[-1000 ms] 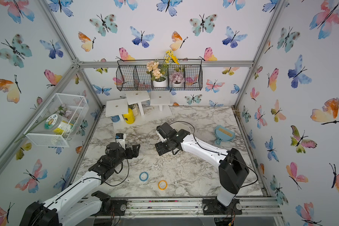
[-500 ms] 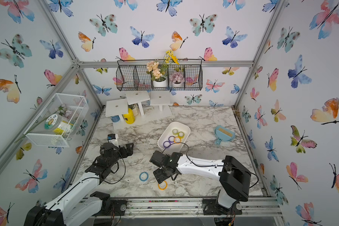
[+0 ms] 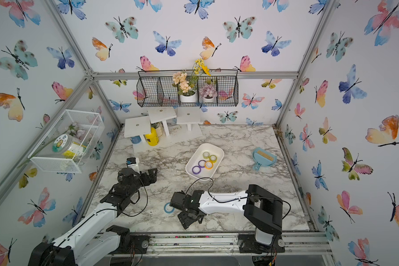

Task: Put the transparent tape into the storage box
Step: Pick up the tape at the center of the board.

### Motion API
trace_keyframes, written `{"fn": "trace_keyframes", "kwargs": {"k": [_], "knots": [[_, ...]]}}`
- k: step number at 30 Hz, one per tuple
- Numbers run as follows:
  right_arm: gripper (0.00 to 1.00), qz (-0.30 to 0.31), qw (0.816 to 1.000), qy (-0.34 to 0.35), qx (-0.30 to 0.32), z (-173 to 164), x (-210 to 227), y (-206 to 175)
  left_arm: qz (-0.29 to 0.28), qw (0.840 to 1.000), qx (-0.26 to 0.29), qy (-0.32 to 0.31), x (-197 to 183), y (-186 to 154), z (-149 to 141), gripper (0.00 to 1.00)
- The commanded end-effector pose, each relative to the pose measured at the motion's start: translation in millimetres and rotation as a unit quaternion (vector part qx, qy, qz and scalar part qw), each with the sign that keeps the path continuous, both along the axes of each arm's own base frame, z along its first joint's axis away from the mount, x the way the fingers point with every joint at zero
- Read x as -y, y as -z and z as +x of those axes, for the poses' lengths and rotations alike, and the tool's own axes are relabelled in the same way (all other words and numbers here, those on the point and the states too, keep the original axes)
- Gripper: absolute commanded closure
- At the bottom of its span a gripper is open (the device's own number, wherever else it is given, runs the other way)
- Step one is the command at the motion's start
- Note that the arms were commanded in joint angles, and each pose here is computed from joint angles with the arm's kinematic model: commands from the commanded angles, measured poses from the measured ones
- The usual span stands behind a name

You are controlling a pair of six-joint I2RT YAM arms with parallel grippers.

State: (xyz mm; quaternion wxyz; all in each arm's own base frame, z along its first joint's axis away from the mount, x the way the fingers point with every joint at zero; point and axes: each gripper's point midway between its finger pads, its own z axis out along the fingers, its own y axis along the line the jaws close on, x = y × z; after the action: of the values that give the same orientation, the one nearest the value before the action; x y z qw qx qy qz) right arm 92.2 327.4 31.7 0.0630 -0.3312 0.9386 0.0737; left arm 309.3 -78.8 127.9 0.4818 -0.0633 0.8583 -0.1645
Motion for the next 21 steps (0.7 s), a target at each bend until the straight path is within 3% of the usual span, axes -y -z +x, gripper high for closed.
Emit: {"fn": "trace_keyframes", "kwargs": {"k": [1,10,21], "knots": [[0.2,-0.015,1.0,0.01,0.011,3.2,2.8,6.9,-0.007,1.0,0.002,0.012,4.3,-3.8,0.2,0.01],[0.22,-0.028,0.999,0.008,0.015,6.4,-0.1,12.8,-0.009,1.0,0.0,0.014,5.3,-2.6,0.2,0.01],[0.32,-0.047,0.999,0.006,0.015,6.9,3.9,18.1,-0.009,1.0,-0.003,0.015,6.2,-0.8,0.9,0.01]]}}
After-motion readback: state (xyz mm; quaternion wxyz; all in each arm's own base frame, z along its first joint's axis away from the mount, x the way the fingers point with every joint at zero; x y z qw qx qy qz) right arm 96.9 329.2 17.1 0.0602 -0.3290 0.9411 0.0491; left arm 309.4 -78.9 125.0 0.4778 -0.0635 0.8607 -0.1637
